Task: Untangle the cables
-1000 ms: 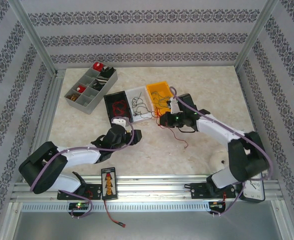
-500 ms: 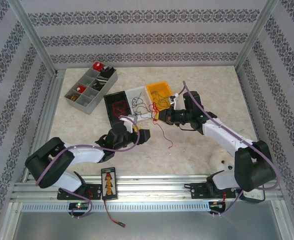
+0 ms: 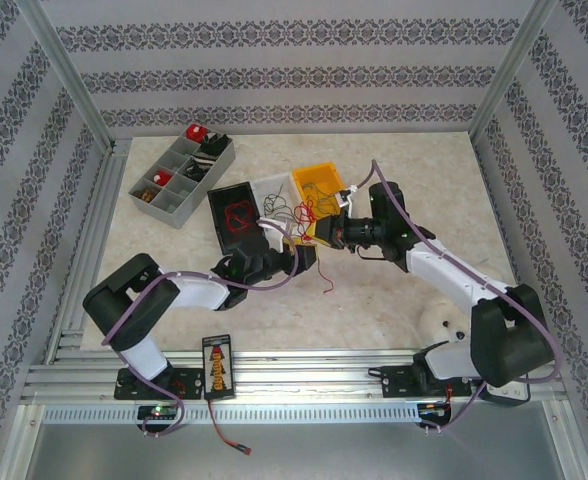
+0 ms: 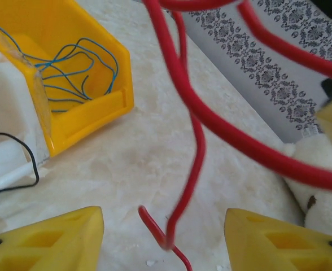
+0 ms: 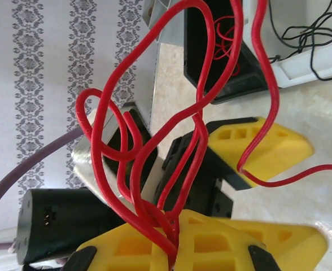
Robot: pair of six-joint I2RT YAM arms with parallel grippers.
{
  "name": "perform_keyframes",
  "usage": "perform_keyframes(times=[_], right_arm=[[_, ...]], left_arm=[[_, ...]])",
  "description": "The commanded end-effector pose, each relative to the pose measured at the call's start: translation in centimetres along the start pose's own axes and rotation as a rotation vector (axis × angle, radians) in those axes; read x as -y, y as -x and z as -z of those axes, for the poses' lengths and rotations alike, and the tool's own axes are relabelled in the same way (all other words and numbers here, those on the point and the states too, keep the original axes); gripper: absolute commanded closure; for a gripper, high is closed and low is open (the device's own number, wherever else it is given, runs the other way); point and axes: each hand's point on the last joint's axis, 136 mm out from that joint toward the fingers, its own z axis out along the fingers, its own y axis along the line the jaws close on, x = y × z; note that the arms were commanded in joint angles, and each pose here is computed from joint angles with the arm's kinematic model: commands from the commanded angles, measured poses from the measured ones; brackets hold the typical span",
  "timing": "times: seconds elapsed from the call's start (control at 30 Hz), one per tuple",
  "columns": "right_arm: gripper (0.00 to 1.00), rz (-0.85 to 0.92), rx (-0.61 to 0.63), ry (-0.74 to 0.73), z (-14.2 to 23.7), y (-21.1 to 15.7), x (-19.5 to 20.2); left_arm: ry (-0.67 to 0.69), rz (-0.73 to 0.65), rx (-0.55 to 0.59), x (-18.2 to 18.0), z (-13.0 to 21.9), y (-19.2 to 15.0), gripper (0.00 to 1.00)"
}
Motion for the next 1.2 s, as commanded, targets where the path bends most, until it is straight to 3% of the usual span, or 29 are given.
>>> perform_keyframes(times=[0.0,0.2,0.33,0.43,0.57,0.7,0.87,1.17], right_arm=[[1.00,0.037,-0.014,0.071,0.8,-0.7,-2.1],[1.00,0.042,-0.016,0.095,1.5,-1.2,-3.1],[1.00,0.032,-0.004,0.084,1.7,-1.1,-2.7],[1.00,0.016,0.022,0.061,1.8,-0.6,-1.7],[1.00,-0.059,0.128,-0.024,3.1,1.2,1.5],[1.00,-0.248,0.385,-0.188,7.6,4.0,7.5],[1.00,-0.458,0.620,-0.361,12.8,3.7,14.0],[1.00,-0.543,0.703,-0.460,15.3,1.5,17.5]], left_arm=[[-0.006,-0.057,0.072,0.6,-0.9,1.7,0.49],[-0.010,-0.038,0.098,0.3,-2.1,2.0,0.68],[0.001,-0.017,0.105,-0.1,-2.1,2.0,0.88],[0.120,0.040,0.141,-2.7,-1.1,1.8,0.99],[0.460,0.184,0.240,-9.4,3.7,0.8,1.00],[0.627,0.232,0.299,-11.8,8.2,0.8,1.00],[0.646,0.257,0.374,-11.4,11.4,2.6,1.00],[0.703,0.227,0.488,-11.1,16.0,5.1,1.00]])
